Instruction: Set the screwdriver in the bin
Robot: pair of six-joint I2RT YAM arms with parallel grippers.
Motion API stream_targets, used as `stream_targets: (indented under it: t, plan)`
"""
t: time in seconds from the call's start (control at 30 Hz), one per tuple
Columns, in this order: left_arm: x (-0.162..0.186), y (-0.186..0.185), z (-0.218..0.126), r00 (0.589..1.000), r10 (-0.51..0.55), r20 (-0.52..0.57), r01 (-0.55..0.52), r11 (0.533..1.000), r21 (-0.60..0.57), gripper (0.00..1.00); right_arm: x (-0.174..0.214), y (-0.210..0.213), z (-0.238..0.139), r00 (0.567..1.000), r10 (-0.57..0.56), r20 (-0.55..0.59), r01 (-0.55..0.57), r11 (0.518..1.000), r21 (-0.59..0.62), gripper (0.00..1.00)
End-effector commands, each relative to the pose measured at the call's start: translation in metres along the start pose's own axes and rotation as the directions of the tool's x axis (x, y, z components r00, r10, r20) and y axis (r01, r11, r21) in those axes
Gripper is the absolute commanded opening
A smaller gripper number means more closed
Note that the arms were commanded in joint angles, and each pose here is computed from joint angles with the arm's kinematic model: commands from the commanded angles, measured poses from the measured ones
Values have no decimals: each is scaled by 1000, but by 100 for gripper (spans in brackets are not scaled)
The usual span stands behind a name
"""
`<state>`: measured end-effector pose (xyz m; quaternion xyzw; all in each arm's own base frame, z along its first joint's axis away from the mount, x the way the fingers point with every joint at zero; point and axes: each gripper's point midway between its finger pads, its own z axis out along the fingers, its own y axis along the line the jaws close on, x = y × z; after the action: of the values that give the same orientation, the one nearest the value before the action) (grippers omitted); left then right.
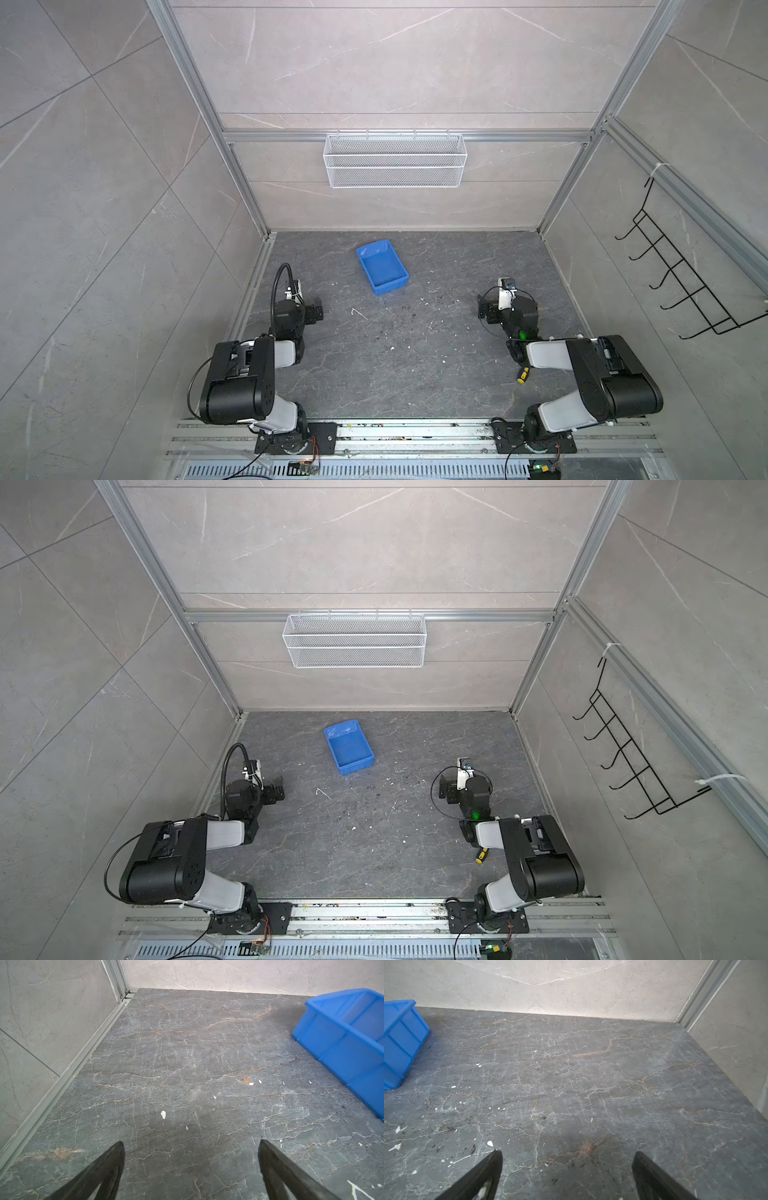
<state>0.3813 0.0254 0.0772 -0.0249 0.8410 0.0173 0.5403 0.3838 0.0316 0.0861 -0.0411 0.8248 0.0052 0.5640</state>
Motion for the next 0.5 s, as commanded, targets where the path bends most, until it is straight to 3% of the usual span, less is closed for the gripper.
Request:
stream_targets:
  t: [0.0, 0.47]
  plan:
    - [-9, -1, 1, 999, -15, 28, 14, 1000, 8, 100, -7, 2, 4, 1000, 10, 13, -10, 1000, -9, 99]
    - [-9, -2, 1, 999, -16, 30, 16, 1000, 11, 100, -7, 2, 4, 1000, 10, 12, -10, 1000, -11, 99]
